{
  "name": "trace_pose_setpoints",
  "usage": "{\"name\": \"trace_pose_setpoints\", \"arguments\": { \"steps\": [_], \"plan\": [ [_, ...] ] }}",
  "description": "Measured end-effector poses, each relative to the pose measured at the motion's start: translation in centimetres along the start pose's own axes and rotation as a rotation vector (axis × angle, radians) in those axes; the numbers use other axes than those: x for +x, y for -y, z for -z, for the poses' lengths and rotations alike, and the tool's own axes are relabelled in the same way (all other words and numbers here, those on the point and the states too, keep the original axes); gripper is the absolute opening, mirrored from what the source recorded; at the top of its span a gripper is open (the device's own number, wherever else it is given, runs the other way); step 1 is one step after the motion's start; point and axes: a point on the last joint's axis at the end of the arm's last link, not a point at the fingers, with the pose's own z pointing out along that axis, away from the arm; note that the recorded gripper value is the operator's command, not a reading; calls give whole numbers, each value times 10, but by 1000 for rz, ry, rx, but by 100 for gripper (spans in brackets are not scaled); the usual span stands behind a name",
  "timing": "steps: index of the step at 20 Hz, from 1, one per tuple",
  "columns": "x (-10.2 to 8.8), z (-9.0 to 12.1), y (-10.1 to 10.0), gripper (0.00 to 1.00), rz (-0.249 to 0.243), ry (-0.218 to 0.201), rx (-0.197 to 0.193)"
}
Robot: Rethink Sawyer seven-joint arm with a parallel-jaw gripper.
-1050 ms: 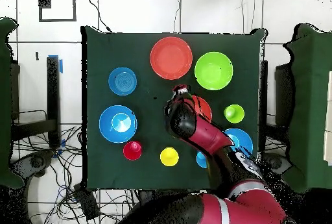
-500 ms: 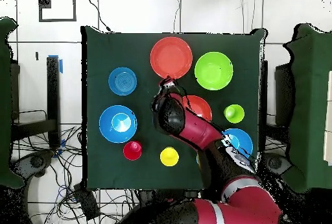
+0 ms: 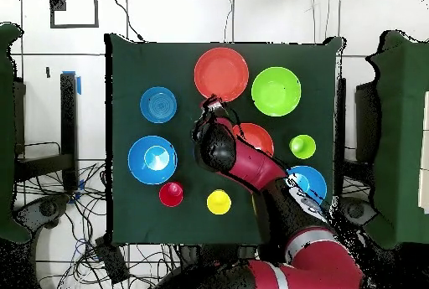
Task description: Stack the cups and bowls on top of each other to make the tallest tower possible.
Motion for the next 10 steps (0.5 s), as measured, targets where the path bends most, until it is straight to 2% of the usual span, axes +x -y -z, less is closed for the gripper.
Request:
{"name": "trace_pose_setpoints", "arguments": {
  "steps": [4,10],
  "plan": [
    [5,-2,-2,100,-4,-13,-5],
    [16,-13,6,100,-13,-40,7]
  ]
}}
